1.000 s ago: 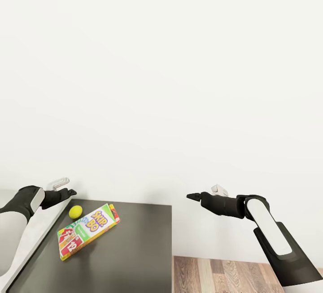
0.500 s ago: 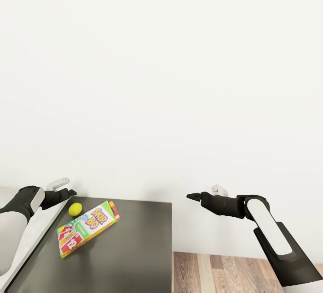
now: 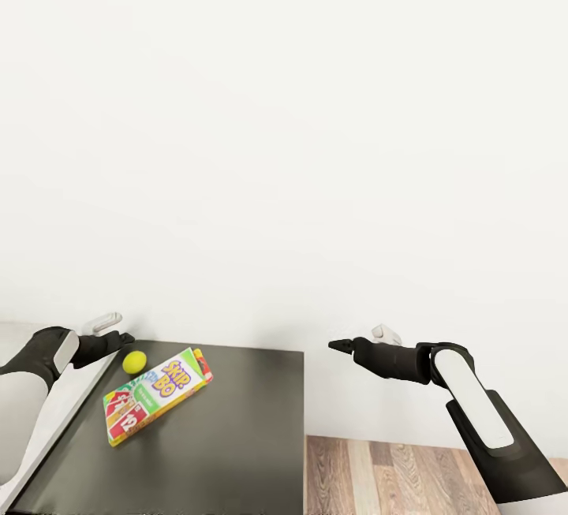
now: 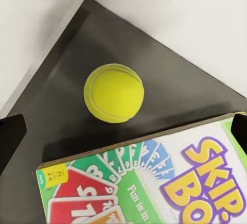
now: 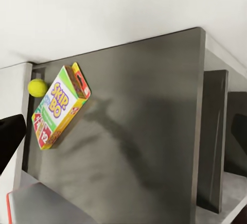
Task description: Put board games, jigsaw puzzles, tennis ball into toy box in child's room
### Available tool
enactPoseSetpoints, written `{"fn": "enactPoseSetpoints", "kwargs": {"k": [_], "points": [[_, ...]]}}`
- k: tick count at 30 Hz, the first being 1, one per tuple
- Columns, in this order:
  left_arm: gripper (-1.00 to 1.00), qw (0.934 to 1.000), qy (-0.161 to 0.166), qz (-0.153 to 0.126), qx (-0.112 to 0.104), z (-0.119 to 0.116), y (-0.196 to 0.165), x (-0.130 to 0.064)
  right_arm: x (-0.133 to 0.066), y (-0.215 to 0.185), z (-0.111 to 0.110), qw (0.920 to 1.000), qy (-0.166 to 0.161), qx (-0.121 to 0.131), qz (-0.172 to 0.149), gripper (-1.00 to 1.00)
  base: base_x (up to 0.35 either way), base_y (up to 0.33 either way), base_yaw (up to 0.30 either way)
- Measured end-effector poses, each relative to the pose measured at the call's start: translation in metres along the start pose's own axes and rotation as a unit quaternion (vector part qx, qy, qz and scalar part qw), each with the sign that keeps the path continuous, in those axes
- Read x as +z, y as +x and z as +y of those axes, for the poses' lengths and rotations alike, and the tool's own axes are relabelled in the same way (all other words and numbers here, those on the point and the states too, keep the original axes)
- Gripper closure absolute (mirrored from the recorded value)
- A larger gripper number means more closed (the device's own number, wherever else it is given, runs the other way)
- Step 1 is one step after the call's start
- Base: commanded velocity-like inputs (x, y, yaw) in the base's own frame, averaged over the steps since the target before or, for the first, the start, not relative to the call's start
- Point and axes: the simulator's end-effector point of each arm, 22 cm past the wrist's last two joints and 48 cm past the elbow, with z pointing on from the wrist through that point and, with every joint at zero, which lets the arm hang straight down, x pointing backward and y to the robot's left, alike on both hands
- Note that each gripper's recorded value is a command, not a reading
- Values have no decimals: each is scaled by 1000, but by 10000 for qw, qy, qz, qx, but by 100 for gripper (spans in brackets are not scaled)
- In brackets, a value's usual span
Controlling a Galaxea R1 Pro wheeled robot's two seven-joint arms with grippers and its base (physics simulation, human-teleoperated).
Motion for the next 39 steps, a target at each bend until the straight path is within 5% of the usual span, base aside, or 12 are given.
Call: {"fn": "enactPoseSetpoints", "kwargs": {"k": [8, 18, 29, 39], "points": [[-100, 10000, -23, 59, -24, 3, 5, 6, 4, 3, -4, 10000, 19, 40, 48, -100, 0, 0, 66], [-100, 9992, 51, 63, -395, 7, 8, 11, 9, 6, -10, 9999, 43, 90, 107, -100, 0, 0, 68], [-100, 9990, 43, 190, -412, 6, 19, 20, 15, 10, -17, 9997, 76, 148, 172, -100, 0, 0, 68], [-100, 9982, 195, 476, -321, -25, 45, 36, 20, 14, -23, 9995, 107, 196, 229, -100, 0, 0, 65]]}}
